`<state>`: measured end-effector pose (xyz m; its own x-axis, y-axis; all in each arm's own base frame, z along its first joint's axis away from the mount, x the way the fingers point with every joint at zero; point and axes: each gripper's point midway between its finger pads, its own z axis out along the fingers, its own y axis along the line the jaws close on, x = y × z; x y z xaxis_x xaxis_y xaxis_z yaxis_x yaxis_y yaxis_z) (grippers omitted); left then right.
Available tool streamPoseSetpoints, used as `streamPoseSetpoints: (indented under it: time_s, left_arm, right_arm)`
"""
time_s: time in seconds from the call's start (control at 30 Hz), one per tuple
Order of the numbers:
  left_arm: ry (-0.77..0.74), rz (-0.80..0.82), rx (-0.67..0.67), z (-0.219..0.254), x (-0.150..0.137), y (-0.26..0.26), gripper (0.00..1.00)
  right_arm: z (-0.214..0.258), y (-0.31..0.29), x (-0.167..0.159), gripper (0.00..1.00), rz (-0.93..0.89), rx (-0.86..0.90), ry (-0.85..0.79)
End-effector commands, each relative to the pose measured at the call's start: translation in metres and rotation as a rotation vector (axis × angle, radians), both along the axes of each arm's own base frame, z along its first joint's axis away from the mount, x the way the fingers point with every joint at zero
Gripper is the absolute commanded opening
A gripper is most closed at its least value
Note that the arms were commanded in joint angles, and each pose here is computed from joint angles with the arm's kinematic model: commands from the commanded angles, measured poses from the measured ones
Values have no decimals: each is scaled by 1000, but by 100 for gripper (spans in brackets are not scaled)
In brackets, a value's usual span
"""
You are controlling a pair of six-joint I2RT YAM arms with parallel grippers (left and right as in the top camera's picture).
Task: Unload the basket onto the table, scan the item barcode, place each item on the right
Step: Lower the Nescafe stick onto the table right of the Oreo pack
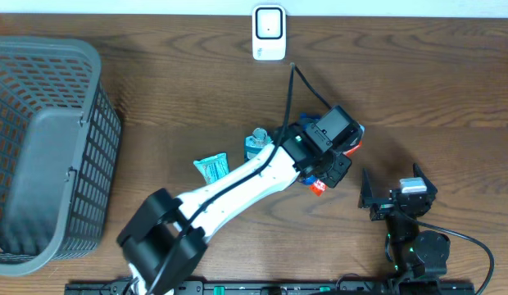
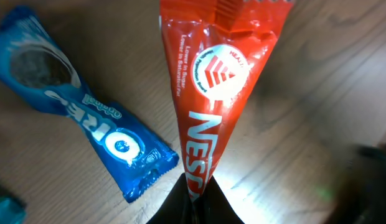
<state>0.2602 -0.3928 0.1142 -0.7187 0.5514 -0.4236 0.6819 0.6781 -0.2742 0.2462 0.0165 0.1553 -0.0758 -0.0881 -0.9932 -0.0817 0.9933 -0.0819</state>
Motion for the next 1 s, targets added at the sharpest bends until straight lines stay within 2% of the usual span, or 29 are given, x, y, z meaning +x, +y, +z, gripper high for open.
streamPoseSetpoints:
  time_s: [0.0, 0.13, 0.3, 0.33, 0.37, 0.4, 0.43, 0.47, 0.5, 0.67, 0.8, 0.97]
  left_arm:
    - [60, -27, 30, -28, -6, -2, 7]
    - [89, -35, 60, -48, -9, -4, 7]
    - [91, -56, 65, -52, -17, -9, 8]
    - [89, -61, 64, -51, -19, -10, 23]
    - [89, -65, 64, -51, -20, -11, 43]
    - [88, -68, 63, -51, -21, -12, 57]
    - [87, -70, 62, -51, -22, -13, 83]
    - [83, -73, 60, -50, -21, -13, 95]
    - [76, -76, 56, -48, -20, -14, 99]
    - [-46, -6, 70, -18, 14, -6, 100]
    - [-164, 62, 66, 30, 52, 12, 100]
    - [-267, 100, -2, 91, 87, 30, 100]
  right_arm:
    - [-2, 1, 0, 99, 4, -7, 6]
    - [-2, 1, 0, 99, 4, -7, 5]
    - [-2, 1, 0, 99, 4, -7, 6]
    - [-2, 1, 0, 99, 4, -7, 6]
    - [-2, 1, 0, 99, 4, -7, 5]
    - [-2, 1, 0, 99, 4, -7, 6]
    - [-2, 1, 0, 99, 4, -7, 6]
    - [-2, 1, 0, 99, 4, -7, 6]
    - [-2, 1, 0, 99, 4, -7, 6]
    - [-2, 1, 0, 99, 4, -7, 5]
    - [-2, 1, 0, 99, 4, -7, 6]
    - [-2, 1, 0, 99, 4, -7, 6]
